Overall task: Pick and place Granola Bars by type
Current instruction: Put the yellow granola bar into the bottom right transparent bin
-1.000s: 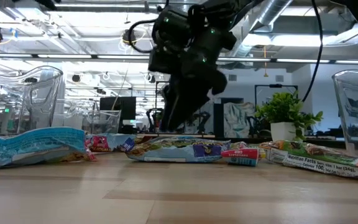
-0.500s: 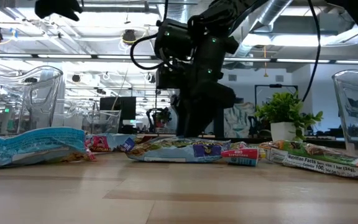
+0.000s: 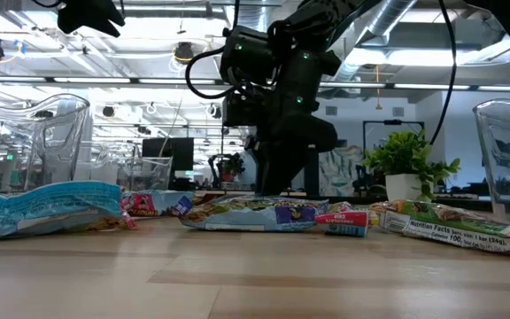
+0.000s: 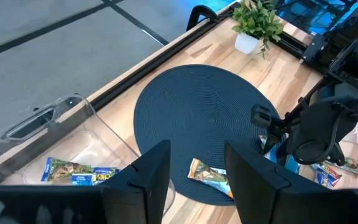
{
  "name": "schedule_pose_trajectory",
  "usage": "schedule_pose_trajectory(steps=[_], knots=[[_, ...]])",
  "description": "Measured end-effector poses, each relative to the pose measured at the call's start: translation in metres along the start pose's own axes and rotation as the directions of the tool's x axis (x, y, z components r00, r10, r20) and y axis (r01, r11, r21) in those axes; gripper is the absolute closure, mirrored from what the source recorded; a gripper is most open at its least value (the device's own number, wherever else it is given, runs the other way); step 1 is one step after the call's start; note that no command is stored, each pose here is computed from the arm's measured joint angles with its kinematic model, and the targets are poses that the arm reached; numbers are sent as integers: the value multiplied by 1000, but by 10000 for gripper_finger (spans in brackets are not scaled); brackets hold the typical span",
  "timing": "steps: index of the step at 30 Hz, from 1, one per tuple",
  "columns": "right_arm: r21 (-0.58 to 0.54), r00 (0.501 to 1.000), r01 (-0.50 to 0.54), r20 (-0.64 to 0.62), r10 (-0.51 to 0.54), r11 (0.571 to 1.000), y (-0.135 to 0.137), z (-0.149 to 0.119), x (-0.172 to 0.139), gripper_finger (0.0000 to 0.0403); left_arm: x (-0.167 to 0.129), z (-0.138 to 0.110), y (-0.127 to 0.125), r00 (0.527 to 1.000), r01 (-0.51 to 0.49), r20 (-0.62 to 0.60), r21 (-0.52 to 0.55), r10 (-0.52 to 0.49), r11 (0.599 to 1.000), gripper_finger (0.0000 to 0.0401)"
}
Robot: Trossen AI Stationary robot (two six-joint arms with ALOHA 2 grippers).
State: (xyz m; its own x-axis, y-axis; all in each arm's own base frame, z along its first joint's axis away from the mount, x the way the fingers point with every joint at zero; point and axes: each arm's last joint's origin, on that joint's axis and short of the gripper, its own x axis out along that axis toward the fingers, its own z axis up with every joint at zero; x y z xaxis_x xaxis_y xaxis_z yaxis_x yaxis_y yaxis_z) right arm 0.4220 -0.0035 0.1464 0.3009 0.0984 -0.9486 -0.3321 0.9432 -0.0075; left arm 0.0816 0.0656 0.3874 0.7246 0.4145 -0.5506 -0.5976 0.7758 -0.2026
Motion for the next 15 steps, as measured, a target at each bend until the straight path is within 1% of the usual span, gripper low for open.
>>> schedule_pose_trajectory(steps=[4, 7, 10, 12, 15], knots=[[1, 1000, -5, -9, 5, 1000, 0, -1, -1, 333, 0, 0, 0, 1000, -17, 3, 8, 17, 1000, 257], [13, 1000, -8, -18, 8, 1000, 1, -2, -3, 345, 0, 0, 1, 1000, -18, 3, 10, 18, 1000, 257], [40, 1000, -6, -14, 7, 999, 1, -2, -5, 351, 0, 0, 1, 1000, -19, 2, 23, 19, 1000, 257], [57, 1000, -8, -24, 9, 998, 2, -3, -13, 352, 0, 0, 1, 1000, -18, 2, 36, 18, 999, 257], [88, 1000, 1, 3, -1, 996, 1, -1, -26, 353, 1, 1, 1, 1000, -18, -3, 59, 19, 998, 257]])
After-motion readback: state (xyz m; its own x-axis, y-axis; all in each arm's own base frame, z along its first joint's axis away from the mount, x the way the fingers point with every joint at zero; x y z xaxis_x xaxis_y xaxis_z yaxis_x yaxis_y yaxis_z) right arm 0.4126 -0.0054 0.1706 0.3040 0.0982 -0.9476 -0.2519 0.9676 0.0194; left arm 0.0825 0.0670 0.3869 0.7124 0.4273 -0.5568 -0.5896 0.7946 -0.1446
